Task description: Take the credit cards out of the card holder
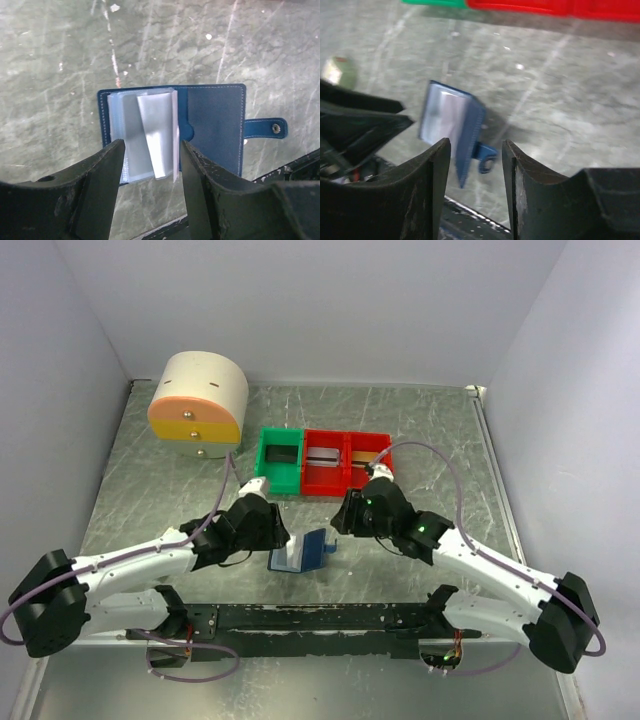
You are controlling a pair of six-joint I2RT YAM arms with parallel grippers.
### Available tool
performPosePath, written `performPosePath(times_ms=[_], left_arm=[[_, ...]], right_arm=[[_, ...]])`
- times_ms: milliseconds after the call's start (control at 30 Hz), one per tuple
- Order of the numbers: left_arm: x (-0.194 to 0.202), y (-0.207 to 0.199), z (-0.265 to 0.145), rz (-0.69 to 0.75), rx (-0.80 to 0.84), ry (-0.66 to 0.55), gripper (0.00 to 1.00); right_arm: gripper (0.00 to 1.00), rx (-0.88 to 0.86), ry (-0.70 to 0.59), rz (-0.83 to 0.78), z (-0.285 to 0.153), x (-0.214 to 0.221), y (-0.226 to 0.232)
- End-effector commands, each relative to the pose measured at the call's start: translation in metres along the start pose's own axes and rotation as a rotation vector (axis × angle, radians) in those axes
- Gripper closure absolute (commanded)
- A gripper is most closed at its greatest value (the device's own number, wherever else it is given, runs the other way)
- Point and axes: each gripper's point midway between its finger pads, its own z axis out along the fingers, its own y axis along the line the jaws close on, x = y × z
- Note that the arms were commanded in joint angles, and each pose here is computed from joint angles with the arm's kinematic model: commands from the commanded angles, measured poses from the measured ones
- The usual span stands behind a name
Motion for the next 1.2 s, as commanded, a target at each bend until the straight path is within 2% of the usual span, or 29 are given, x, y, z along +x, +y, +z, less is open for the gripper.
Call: performPosePath(times_ms=[0, 133, 233, 333, 500, 767, 933, 1167], left_arm=[[-0.005, 0.021, -0.007, 0.018, -0.103, -0.035, 0.41], [-0.010, 0.037, -0.016, -0.010, -0.174, -0.076, 0.42], [-0.013, 0.050, -0.026, -0.058, -0.220, -0.116, 0.41], [-0.016, 0.061, -0.036, -0.103, -0.253, -0.154, 0.41], [-0.020, 0.074, -0.051, -0.161, -0.269, -0.213, 0.40], [-0.026, 0.079, -0.066, -0.190, -0.253, -0.266, 0.39], [-0.026, 0.079, -0.067, -0.190, -0.254, -0.262, 0.39], [-0.025, 0.078, -0.065, -0.192, -0.247, -0.262, 0.40]], right_arm=[[0.55, -0.255, 0.021, -0.036, -0.009, -0.007, 0.055], [0.65, -0.355, 0.073, -0.063, 0.004, 0.007, 0.094], [0.71, -0.289, 0.134, -0.108, 0.026, 0.028, 0.102], [0.73, -0.219, 0.200, -0.124, 0.049, 0.050, 0.100], [0.65, -0.096, 0.251, -0.192, 0.074, 0.078, 0.093], [0.47, 0.142, 0.250, -0.309, 0.094, 0.090, 0.078], [0.42, 0.253, 0.251, -0.321, 0.098, 0.097, 0.062], [0.39, 0.269, 0.286, -0.310, 0.106, 0.113, 0.056]])
